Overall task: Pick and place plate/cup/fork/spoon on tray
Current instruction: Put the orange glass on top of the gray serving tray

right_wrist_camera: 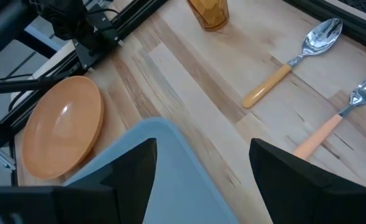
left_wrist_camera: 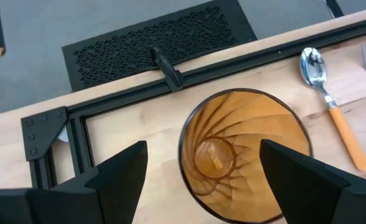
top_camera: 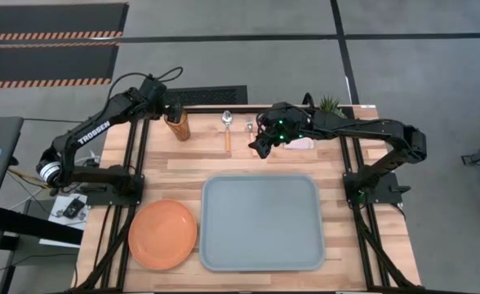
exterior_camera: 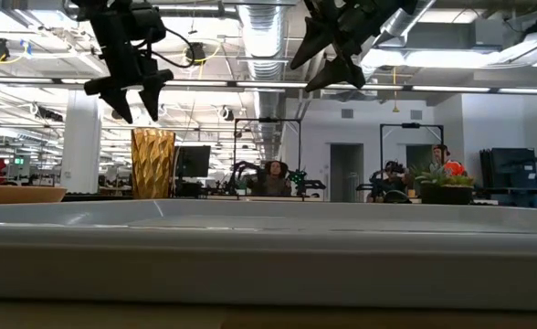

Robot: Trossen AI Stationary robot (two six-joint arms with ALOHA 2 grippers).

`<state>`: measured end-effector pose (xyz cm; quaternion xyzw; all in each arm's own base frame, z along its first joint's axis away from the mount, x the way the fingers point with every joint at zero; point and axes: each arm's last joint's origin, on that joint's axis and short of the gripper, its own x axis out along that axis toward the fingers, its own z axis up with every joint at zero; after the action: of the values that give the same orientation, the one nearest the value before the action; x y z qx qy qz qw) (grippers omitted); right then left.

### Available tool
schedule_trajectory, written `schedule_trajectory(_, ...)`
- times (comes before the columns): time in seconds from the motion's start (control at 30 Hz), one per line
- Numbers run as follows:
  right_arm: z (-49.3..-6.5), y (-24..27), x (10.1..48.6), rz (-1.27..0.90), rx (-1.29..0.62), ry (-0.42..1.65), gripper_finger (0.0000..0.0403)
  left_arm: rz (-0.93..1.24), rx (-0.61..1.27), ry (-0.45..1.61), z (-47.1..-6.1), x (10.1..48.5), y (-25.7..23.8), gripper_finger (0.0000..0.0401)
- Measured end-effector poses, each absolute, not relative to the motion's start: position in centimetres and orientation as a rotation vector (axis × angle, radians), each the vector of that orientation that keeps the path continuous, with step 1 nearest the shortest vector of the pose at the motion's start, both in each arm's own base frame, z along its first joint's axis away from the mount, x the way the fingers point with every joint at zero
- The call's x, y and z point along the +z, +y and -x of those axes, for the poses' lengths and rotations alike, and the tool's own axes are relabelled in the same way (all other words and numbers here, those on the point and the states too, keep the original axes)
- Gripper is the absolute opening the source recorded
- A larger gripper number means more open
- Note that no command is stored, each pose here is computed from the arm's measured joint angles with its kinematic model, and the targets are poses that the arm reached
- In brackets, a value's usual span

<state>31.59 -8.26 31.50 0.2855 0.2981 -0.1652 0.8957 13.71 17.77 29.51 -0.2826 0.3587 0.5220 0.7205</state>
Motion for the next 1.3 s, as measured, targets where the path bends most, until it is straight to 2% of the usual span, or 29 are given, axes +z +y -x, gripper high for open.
schedule_trajectory(0.3,-31.6,-8.2,31.5,-0.592,-0.342,0.618,0.0281,0.657,1.137,0.825,-13.6,28.2,17.6,0.0291)
schedule_trajectory(0.67,-31.8,-7.6,31.5,-0.586,-0.323,0.622,0.0281,0.701,1.131,0.824,-13.6,26.6,17.5,0.0244)
schedule_trajectory(0.8,-31.8,-7.5,31.5,-0.586,-0.321,0.623,0.0281,0.699,1.158,0.819,-13.5,26.6,17.5,0.0214)
schedule_trajectory(1.1,-31.9,-7.0,31.5,-0.580,-0.305,0.627,0.0281,0.668,1.171,0.833,-13.4,26.6,17.6,0.0120)
schedule_trajectory(1.3,-31.9,-7.0,31.5,-0.580,-0.305,0.627,0.0281,0.655,1.167,0.840,-13.4,26.6,17.6,0.0076)
